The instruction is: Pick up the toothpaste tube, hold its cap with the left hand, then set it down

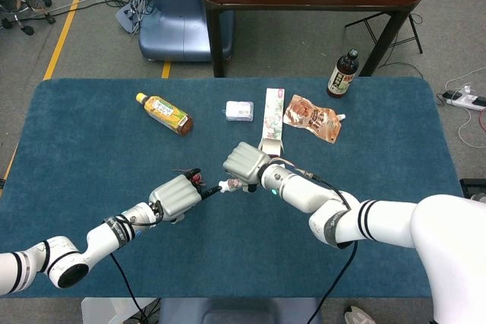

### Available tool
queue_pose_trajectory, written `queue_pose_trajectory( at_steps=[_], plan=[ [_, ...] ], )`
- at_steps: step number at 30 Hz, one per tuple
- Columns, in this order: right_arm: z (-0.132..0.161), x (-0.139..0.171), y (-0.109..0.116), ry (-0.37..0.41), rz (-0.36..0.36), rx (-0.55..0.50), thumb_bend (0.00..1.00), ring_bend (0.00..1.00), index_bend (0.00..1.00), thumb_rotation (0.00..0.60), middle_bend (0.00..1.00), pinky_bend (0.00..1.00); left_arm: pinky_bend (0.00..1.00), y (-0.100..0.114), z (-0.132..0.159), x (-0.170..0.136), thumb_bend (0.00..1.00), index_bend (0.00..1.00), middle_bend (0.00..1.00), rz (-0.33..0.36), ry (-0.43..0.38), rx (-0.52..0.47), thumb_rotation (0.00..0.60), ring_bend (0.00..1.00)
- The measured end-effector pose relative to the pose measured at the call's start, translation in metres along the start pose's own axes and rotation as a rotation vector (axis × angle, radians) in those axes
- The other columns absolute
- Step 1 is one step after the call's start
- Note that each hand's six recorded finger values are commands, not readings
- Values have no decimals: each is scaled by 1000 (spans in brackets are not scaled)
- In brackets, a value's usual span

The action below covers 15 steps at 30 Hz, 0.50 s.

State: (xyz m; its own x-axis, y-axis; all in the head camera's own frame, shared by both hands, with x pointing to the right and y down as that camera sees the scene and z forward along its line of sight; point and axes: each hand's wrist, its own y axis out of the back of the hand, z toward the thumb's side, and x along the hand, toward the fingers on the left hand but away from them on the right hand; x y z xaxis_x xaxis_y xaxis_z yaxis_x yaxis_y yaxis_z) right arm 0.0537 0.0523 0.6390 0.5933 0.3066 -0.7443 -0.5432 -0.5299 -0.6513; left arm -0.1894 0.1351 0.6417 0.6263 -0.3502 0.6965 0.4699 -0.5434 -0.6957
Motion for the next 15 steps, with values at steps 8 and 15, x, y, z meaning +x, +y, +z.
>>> queue_pose_trajectory(
  at_steps=[8, 15],
  plan=[
    [0, 0, -1, 3, -4, -9, 963, 584, 802, 600, 708, 386, 46, -2, -1, 1, 222, 17, 470, -7, 4, 0, 600, 406],
    [-2, 0, 0, 4, -12, -15, 964, 586, 808, 600, 710, 386, 46, -4, -1, 3, 222, 18, 470, -16, 5, 2, 600, 407]
  ],
)
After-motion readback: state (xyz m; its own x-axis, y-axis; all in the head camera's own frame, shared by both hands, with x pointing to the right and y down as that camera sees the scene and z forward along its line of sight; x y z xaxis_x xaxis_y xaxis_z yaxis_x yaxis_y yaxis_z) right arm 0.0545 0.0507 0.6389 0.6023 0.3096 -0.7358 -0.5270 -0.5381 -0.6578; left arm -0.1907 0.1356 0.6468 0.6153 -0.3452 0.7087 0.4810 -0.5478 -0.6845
